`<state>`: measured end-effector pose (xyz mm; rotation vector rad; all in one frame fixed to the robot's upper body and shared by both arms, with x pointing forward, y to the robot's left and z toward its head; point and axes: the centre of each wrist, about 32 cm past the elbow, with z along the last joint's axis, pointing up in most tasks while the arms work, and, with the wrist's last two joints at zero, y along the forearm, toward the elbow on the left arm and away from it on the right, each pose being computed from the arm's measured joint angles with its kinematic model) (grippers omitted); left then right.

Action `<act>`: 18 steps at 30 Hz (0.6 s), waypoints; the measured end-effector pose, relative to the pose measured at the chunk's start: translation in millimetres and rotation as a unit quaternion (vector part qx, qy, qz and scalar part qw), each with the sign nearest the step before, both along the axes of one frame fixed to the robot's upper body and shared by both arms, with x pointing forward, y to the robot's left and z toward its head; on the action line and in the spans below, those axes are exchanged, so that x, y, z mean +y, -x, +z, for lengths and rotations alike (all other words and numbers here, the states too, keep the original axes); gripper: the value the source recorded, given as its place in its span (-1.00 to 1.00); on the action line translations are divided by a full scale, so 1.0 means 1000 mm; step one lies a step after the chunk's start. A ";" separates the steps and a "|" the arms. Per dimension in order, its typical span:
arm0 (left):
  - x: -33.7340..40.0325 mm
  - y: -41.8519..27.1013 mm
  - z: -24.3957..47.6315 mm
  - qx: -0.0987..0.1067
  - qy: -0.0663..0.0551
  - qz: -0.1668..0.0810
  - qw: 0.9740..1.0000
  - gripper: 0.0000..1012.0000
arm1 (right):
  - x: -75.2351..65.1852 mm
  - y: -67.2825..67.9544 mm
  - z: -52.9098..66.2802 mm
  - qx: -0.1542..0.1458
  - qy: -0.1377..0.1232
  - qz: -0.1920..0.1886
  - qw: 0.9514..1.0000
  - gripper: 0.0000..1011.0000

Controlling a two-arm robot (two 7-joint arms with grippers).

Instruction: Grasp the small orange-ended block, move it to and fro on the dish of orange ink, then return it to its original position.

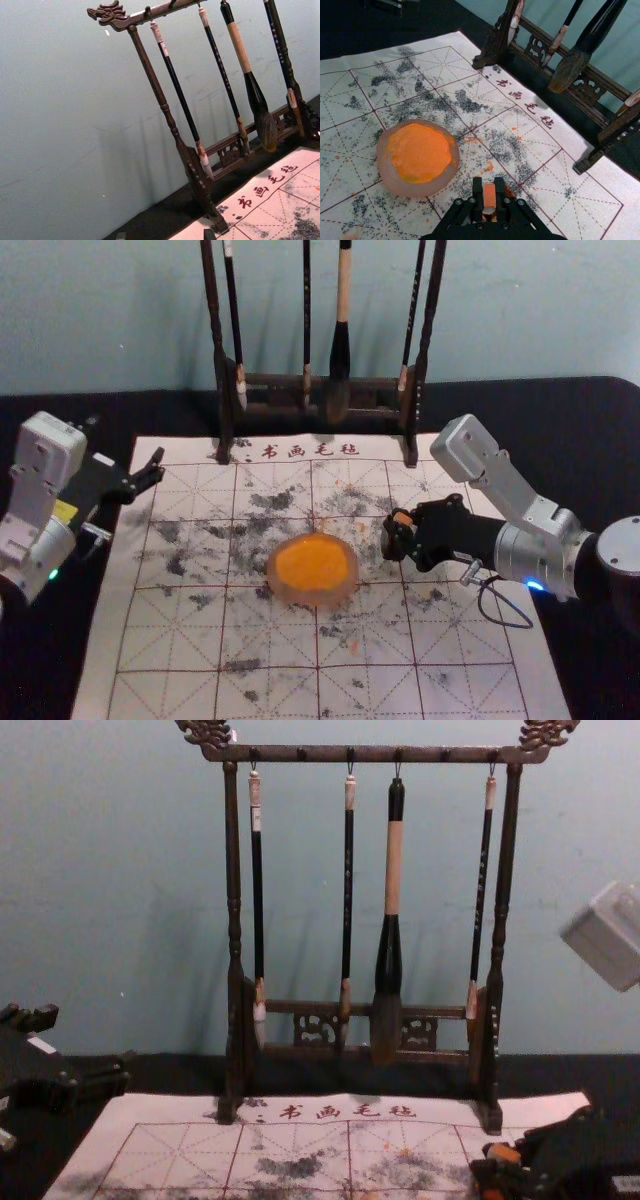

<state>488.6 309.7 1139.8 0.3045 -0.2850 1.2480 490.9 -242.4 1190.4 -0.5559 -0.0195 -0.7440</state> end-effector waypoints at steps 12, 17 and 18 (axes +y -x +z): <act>0.0000 0.0000 0.0000 0.000 0.000 0.000 1.000 0.98 | 0.000 0.000 0.000 0.000 0.000 0.000 1.000 -0.77; 0.0000 0.0000 0.0000 0.000 0.000 0.000 1.000 0.98 | 0.000 0.000 0.001 0.001 0.000 0.000 1.000 -0.48; 0.0000 0.0000 0.0000 0.000 0.000 0.000 1.000 0.98 | 0.000 0.000 0.001 0.000 0.000 0.000 1.000 -0.39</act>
